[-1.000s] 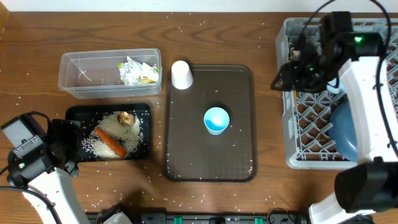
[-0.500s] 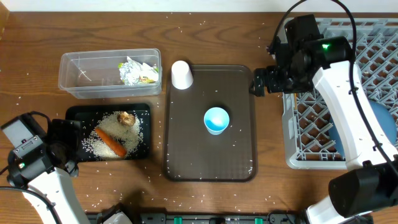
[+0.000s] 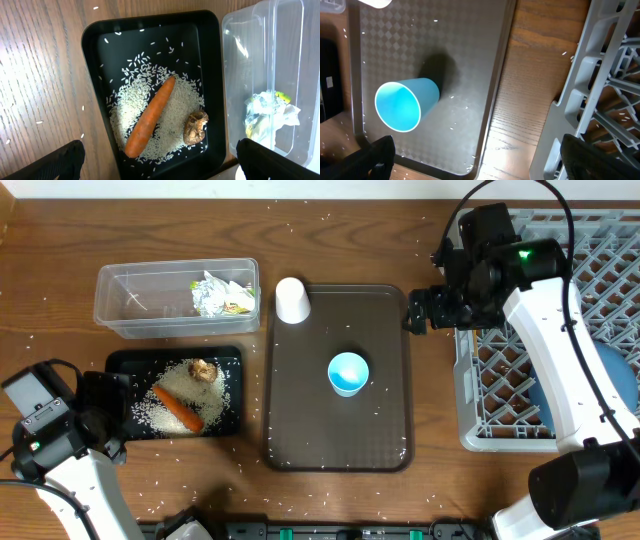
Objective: Sort waste into correct bins and load items into the dishwasher rack
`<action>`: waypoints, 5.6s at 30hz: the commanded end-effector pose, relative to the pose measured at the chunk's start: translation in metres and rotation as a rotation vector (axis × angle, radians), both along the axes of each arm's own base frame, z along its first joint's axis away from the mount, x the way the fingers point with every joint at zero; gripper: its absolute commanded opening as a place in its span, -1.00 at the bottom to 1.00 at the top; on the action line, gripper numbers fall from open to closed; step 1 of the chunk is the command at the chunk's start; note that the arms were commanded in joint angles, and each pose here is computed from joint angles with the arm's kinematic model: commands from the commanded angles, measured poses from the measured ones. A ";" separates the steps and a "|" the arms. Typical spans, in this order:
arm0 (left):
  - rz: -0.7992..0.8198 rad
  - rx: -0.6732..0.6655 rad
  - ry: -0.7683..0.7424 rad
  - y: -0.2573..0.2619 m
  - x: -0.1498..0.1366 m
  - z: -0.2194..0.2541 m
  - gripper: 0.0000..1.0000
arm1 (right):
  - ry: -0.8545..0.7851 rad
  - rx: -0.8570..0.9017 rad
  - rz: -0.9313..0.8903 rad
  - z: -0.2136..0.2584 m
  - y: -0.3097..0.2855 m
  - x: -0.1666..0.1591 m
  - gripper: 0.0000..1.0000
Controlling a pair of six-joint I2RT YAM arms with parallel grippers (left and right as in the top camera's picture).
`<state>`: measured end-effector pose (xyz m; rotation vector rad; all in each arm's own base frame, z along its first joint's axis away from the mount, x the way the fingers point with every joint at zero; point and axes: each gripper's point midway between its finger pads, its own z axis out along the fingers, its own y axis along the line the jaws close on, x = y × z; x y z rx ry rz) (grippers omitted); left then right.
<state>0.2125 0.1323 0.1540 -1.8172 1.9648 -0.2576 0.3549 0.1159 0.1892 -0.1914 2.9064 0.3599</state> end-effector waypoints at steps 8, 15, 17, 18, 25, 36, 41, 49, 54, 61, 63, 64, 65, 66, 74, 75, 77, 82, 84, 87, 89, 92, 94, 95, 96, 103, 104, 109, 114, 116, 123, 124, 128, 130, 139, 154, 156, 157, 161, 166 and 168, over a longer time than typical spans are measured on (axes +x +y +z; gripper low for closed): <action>-0.125 -0.473 -0.037 -0.092 -0.011 0.006 0.96 | 0.003 -0.004 0.004 -0.001 0.005 -0.003 0.99; -0.526 -0.492 -0.115 -0.134 -0.019 0.020 0.96 | 0.003 -0.004 0.004 -0.001 0.005 -0.003 0.98; -0.582 -0.500 -0.061 -0.145 -0.031 0.018 0.96 | 0.003 -0.004 0.004 -0.001 0.005 -0.003 0.99; -0.611 -0.499 -0.040 -0.150 -0.035 0.018 0.96 | 0.003 -0.004 0.004 -0.001 0.005 -0.003 0.99; -0.842 -0.421 -0.001 -0.184 -0.042 0.040 0.96 | 0.003 -0.004 0.004 -0.001 0.005 -0.003 0.98; -0.879 0.059 0.053 -0.193 -0.039 0.114 0.96 | 0.003 -0.004 0.004 -0.001 0.005 -0.003 0.99; -0.810 0.060 0.033 -0.205 -0.035 0.116 0.96 | 0.003 -0.004 0.004 -0.001 0.005 -0.003 0.98; -0.811 0.066 0.045 -0.206 -0.030 0.113 0.95 | 0.003 -0.004 0.004 -0.001 0.005 -0.003 0.98; -0.845 -0.001 0.022 -0.223 -0.024 0.112 0.96 | 0.003 -0.004 0.004 -0.001 0.005 -0.003 0.99; -1.022 -0.078 0.039 -0.280 0.004 0.087 0.96 | 0.003 -0.004 0.004 -0.001 0.005 -0.003 0.98; -1.066 -0.046 0.070 -0.293 0.014 0.074 0.96 | 0.003 -0.004 0.004 -0.001 0.005 -0.003 0.99; -1.075 -0.019 0.089 -0.297 0.021 0.065 0.96 | 0.003 -0.004 0.004 -0.001 0.005 -0.003 0.98; -1.074 0.003 0.111 -0.299 0.026 0.057 0.98 | 0.003 -0.004 0.004 -0.001 0.005 -0.003 0.99; -1.071 0.028 0.139 -0.301 0.032 0.047 0.89 | 0.003 -0.004 0.004 -0.001 0.005 -0.003 0.99; -1.058 0.080 0.339 -0.309 0.054 -0.018 0.71 | 0.003 -0.004 0.004 -0.001 0.005 -0.003 0.99; -1.063 0.075 0.370 -0.312 0.054 -0.027 0.71 | 0.003 -0.004 0.004 -0.001 0.005 -0.003 0.99; -1.068 0.075 0.412 -0.315 0.054 -0.041 0.71 | 0.003 -0.004 0.004 -0.001 0.005 -0.003 0.99; -1.134 0.048 0.452 -0.332 0.055 -0.066 0.71 | 0.003 -0.004 0.004 -0.001 0.005 -0.003 0.98; -1.160 0.039 0.450 -0.339 0.056 -0.072 0.71 | 0.003 -0.004 0.004 -0.001 0.005 -0.003 0.99; -1.174 0.042 0.456 -0.345 0.054 -0.078 0.71 | 0.003 -0.004 0.004 -0.001 0.005 -0.003 0.99; -1.180 0.047 0.464 -0.346 0.054 -0.081 0.71 | 0.003 -0.004 0.004 -0.001 0.005 -0.003 0.99; -1.180 0.049 0.479 -0.345 0.051 -0.086 0.71 | 0.003 -0.004 0.004 -0.001 0.005 -0.003 0.99; -1.176 0.061 0.495 -0.342 0.050 -0.092 0.71 | 0.003 -0.004 0.004 -0.001 0.005 -0.003 0.99; -1.175 0.065 0.502 -0.341 0.049 -0.094 0.71 | 0.003 -0.004 0.004 -0.001 0.005 -0.003 0.98; -1.174 0.066 0.509 -0.340 0.048 -0.097 0.71 | 0.003 -0.004 0.004 -0.001 0.005 -0.003 0.99; -1.170 0.066 0.554 -0.338 0.045 -0.110 0.68 | 0.003 -0.004 0.004 -0.001 0.005 -0.003 0.99; -1.170 0.066 0.554 -0.338 0.045 -0.111 0.66 | 0.003 -0.004 0.004 -0.001 0.005 -0.003 0.98; -1.164 0.060 0.552 -0.336 0.047 -0.111 0.31 | 0.003 -0.004 0.004 -0.001 0.005 -0.003 0.98; -1.148 0.073 0.551 -0.334 0.048 -0.111 0.10 | 0.003 -0.004 0.004 -0.001 0.005 -0.003 0.99; -1.128 0.102 0.550 -0.331 0.051 -0.111 0.08 | 0.003 -0.004 0.004 -0.001 0.005 -0.003 0.99; -1.073 0.117 0.545 -0.328 0.054 -0.111 -0.30 | 0.003 -0.004 0.004 -0.001 0.005 -0.003 0.99; -1.073 0.117 0.545 -0.328 0.054 -0.111 -0.35 | 0.003 -0.004 0.004 -0.001 0.005 -0.003 0.98; -1.073 0.117 0.545 -0.328 0.054 -0.111 -0.52 | 0.003 -0.004 0.004 -0.001 0.005 -0.003 0.98; -1.073 0.117 0.545 -0.328 0.054 -0.111 -0.63 | 0.003 -0.004 0.004 -0.001 0.005 -0.003 0.99; -1.092 0.030 0.552 -0.338 0.044 -0.107 -0.88 | 0.003 -0.004 0.004 -0.001 0.005 -0.003 0.98; -1.225 -0.183 0.199 -0.341 0.054 -0.005 -0.88 | 0.003 -0.004 0.004 -0.001 0.005 -0.003 0.99; -1.242 -0.237 0.153 -0.340 0.054 0.008 -0.88 | 0.003 -0.004 0.004 -0.001 0.005 -0.003 0.99; -1.255 -0.275 0.132 -0.342 0.053 0.014 -0.88 | 0.003 -0.004 0.004 -0.001 0.005 -0.003 0.99; -1.286 -0.455 0.067 -0.353 0.048 0.034 -0.88 | 0.003 -0.004 0.004 -0.001 0.005 -0.003 0.99; -1.340 -0.660 -0.079 -0.366 0.054 0.065 -0.87 | 0.003 -0.004 0.004 -0.001 0.005 -0.003 0.99; -1.333 -0.701 -0.124 -0.363 0.061 0.074 -0.88 | 0.003 -0.004 0.004 -0.001 0.005 -0.003 0.99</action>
